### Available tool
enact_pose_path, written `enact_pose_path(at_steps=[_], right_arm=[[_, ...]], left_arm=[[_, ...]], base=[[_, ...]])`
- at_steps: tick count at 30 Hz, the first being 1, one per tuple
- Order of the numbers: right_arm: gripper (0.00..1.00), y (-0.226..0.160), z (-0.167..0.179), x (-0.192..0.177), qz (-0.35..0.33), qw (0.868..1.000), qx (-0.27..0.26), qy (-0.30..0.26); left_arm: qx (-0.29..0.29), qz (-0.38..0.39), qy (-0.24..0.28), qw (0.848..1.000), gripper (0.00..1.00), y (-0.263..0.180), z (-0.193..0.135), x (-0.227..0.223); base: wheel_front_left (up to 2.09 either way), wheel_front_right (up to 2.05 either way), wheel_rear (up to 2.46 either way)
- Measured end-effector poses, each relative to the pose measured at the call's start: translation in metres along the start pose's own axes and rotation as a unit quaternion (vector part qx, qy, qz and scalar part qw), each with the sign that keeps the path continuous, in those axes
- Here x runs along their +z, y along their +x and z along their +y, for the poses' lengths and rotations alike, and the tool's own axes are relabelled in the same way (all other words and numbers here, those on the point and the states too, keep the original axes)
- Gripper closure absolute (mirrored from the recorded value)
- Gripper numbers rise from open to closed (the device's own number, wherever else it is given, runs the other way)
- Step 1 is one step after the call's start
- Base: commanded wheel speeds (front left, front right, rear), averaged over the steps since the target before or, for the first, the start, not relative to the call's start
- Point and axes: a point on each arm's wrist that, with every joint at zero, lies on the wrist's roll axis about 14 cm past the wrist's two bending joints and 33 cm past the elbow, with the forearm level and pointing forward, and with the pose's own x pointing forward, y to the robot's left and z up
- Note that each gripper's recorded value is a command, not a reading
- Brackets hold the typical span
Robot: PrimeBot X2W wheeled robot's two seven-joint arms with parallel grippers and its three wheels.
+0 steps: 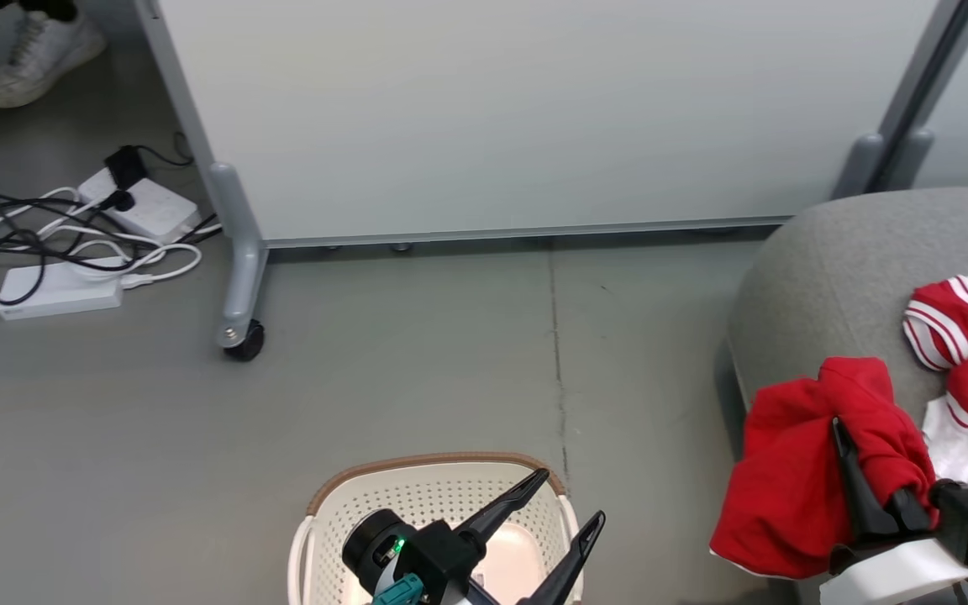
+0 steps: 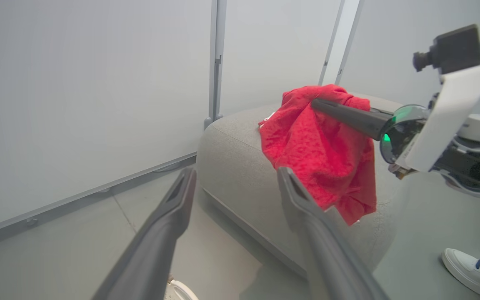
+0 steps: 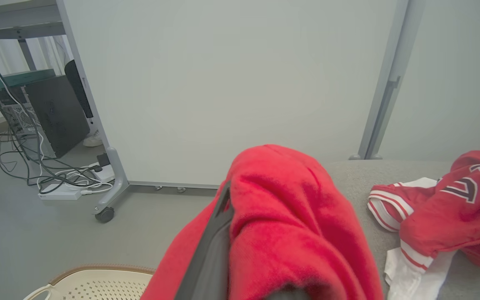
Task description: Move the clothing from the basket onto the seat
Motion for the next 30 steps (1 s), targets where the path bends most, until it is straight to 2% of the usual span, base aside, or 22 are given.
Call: enact_pose_path(at_steps=[6,14,18,30], right_arm=[[1.0,-0.013,-0.018,0.002,-0.001,1.0,-0.03,-0.005],[1.0,-0.045,-0.055,0.001,0.002,0.995,-0.099,-0.009],[1.0,-0.069,-0.077,0.001,0.005,0.989,-0.146,-0.011],[1.0,-0.111,-0.107,-0.003,0.015,0.974,-0.224,-0.008]], left_arm=[[-0.033,0.003,-0.003,0.999,0.0,0.013,-0.013,-0.002],[-0.102,0.015,-0.011,0.995,0.0,0.035,-0.046,-0.01],[-0.149,0.02,-0.017,0.989,0.0,0.048,-0.068,-0.014],[-0.223,0.04,-0.03,0.974,0.0,0.058,-0.106,-0.029]], base=[[0.0,0.0,0.0],[0.0,0.0,0.0],[0.0,0.0,0.0],[0.0,0.0,0.0]])
